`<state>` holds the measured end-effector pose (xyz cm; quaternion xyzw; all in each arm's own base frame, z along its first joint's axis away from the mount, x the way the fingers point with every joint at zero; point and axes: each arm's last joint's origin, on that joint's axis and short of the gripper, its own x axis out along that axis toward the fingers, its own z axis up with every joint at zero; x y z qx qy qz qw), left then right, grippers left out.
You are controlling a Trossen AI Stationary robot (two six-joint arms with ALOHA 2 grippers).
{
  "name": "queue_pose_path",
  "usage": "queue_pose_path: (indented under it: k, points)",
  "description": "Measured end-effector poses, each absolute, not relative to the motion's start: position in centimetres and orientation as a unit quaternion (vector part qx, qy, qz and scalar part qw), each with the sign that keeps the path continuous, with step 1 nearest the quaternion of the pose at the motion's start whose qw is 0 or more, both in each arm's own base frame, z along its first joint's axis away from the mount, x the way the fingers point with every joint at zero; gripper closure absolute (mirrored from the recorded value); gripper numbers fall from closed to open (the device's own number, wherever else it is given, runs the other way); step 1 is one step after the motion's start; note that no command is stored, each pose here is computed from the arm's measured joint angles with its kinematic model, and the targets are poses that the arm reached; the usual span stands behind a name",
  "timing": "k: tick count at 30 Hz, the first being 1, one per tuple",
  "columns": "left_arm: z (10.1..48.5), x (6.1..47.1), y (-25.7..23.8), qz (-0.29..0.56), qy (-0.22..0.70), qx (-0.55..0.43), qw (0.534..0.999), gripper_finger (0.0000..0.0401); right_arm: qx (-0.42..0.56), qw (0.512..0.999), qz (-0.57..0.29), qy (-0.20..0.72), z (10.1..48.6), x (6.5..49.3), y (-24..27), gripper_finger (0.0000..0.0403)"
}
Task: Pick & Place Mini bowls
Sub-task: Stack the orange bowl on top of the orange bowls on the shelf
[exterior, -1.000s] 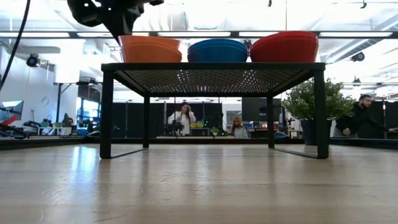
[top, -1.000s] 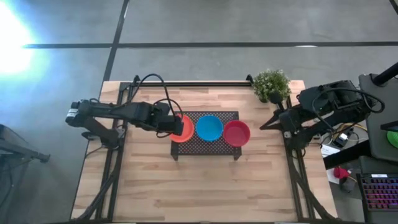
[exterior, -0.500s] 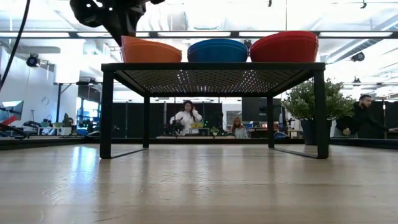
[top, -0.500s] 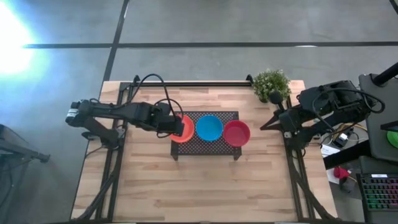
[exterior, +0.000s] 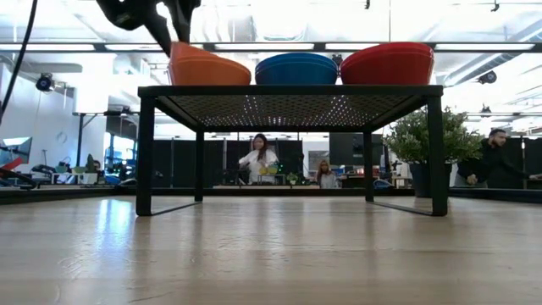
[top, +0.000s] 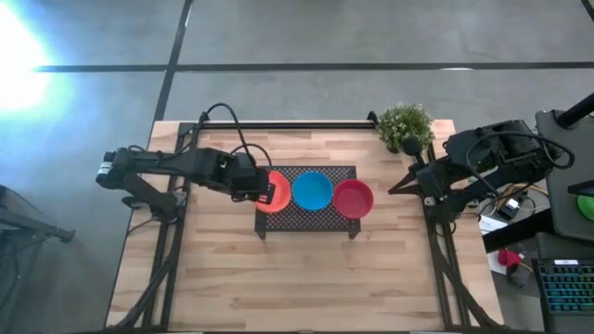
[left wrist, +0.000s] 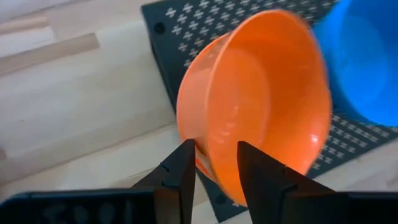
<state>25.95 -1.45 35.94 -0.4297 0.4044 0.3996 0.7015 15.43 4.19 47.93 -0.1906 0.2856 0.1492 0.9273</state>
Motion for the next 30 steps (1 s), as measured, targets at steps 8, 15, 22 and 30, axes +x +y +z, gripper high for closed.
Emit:
queue_pose_path:
  k: [8, 15, 22, 30]
  points:
    - [38.3, 25.9, -1.2, 0.359, 0.396, -0.405, 0.742, 0.0291, -0.191, 0.927, 0.149, 0.286, 47.9, 15.4, 4.2, 0.0394]
    - [38.6, 25.9, -1.0, 0.354, 0.395, -0.397, 0.749, 0.0291, -0.191, 0.927, 0.149, 0.286, 47.9, 15.4, 4.2, 0.0394]
    - [39.2, 26.0, -0.6, 0.377, 0.362, -0.380, 0.763, 0.0312, -0.198, 0.925, 0.151, 0.286, 47.9, 15.4, 4.2, 0.0394]
    - [40.1, 26.1, -0.3, 0.369, 0.343, -0.352, 0.789, 0.0396, -0.199, 0.925, 0.152, 0.286, 47.9, 15.4, 4.2, 0.0394]
